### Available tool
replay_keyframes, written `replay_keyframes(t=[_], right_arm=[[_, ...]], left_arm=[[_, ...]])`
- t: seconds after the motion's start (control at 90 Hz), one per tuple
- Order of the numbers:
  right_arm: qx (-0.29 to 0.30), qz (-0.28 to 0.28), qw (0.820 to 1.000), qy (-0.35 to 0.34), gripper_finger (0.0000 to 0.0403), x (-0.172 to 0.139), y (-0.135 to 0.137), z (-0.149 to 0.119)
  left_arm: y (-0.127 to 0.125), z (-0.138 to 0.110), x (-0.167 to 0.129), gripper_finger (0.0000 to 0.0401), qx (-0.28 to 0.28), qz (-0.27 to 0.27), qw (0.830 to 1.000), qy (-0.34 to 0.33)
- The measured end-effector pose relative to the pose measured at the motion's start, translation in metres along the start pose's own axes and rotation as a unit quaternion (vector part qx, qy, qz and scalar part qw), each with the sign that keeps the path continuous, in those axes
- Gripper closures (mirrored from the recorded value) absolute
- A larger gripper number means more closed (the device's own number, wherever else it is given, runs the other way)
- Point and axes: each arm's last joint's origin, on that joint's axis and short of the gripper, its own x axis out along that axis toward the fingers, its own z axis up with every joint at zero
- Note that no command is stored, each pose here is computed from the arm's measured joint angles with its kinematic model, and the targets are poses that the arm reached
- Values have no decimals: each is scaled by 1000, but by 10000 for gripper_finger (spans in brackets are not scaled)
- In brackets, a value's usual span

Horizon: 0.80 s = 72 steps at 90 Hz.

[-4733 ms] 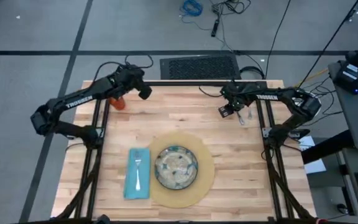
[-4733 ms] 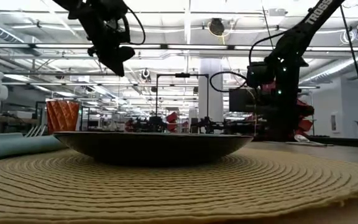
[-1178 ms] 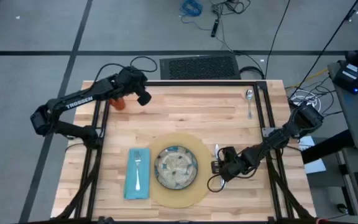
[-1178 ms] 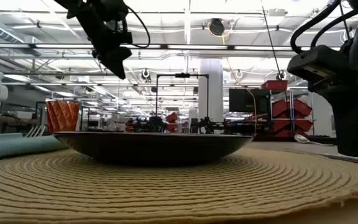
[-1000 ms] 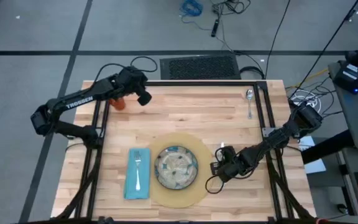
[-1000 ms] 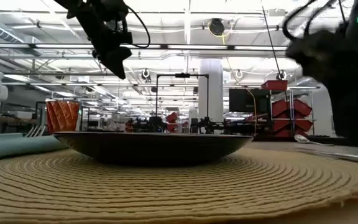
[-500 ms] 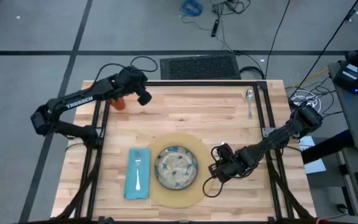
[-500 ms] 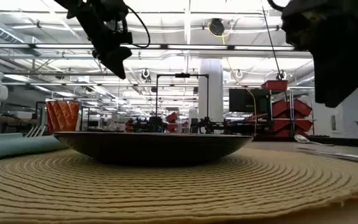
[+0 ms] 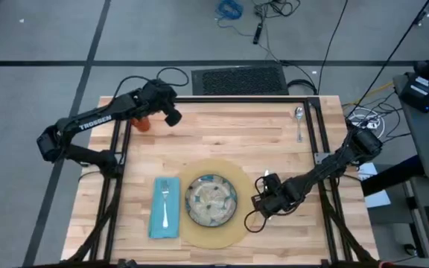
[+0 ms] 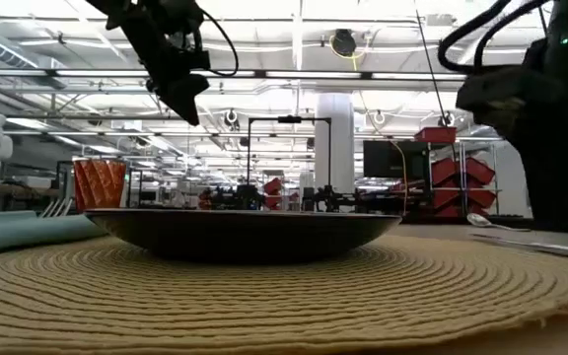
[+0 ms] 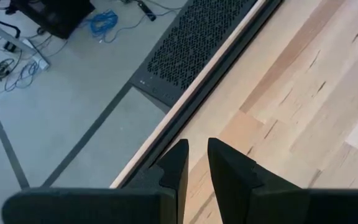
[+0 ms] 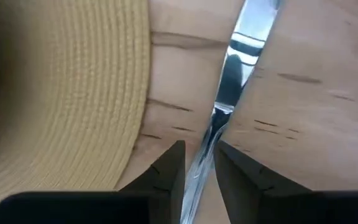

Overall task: Set table place
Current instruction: Put the knife on the right side of the brown mat

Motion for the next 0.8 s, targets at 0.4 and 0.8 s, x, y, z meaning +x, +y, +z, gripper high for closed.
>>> replay_keyframes(t=[0.4, 0.8], right_arm=[[6, -8, 1000, 13, 328, 11, 4, -1], [7, 1, 1000, 15, 328, 6, 4, 0]], left_arm=[[0, 0, 0, 351, 0, -9, 1000, -2], [-1, 0, 0, 351, 9, -9, 1000, -2]])
